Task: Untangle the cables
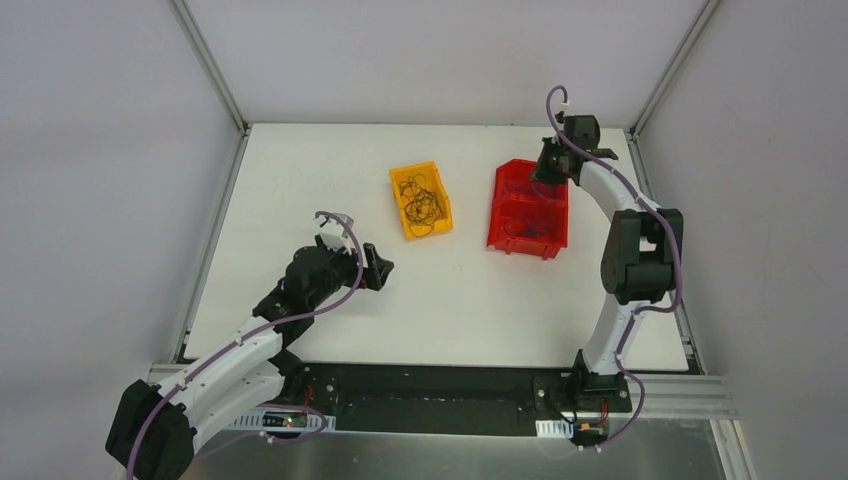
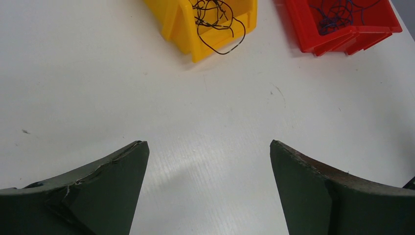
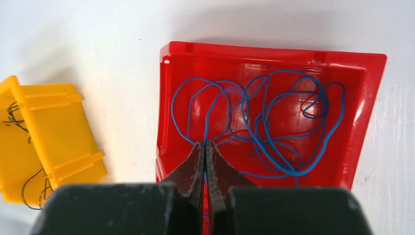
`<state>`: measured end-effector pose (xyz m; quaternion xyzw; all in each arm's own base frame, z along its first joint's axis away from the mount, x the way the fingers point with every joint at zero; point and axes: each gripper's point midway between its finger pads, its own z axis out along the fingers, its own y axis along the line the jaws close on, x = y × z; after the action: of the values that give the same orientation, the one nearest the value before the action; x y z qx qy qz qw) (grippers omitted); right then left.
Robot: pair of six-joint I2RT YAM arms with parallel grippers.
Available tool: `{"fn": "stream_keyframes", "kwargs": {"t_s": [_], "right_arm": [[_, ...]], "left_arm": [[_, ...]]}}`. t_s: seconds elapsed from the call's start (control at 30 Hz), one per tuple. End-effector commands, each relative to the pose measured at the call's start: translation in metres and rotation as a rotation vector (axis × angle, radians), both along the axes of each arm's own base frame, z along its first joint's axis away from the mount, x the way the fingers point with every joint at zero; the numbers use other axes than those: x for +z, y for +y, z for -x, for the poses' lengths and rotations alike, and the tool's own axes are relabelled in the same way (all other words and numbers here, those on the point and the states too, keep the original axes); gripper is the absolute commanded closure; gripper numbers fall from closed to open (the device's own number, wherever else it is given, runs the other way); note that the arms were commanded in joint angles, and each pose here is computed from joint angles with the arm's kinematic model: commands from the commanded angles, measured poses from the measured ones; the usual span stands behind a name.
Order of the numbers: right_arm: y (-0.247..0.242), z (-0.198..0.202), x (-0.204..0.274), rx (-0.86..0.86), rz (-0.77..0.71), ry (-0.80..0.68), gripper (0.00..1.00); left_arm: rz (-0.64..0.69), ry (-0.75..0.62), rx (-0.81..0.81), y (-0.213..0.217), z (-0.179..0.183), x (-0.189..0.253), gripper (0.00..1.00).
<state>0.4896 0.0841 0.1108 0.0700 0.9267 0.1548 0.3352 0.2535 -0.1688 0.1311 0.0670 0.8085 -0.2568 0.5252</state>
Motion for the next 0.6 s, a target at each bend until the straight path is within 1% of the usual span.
{"fn": "stream_keyframes", "kwargs": {"t_s": [0.0, 0.17, 0.33, 0.47, 0.57], "right_arm": [[0.001, 0.007, 0.039, -0.036, -0.043, -0.068, 1.00], [-0.013, 0.013, 0.021, -0.100, -0.035, 0.000, 1.00], [-0.016, 0.014, 0.019, -0.124, -0.045, 0.019, 1.00], [-0.020, 0.004, 0.010, -0.140, -0.051, 0.054, 1.00], [-0.021, -0.013, 0.009, -0.146, -0.055, 0.058, 1.00]], "left_arm": [[0.015, -0.054, -0.006, -0.003, -0.004, 0.018, 0.01], [0.014, -0.052, -0.008, -0.003, -0.003, 0.017, 0.01], [0.014, -0.050, -0.012, -0.004, -0.004, 0.017, 0.01], [0.014, -0.051, -0.010, -0.004, -0.004, 0.017, 0.01], [0.012, -0.049, -0.011, -0.004, -0.004, 0.016, 0.01]]}}
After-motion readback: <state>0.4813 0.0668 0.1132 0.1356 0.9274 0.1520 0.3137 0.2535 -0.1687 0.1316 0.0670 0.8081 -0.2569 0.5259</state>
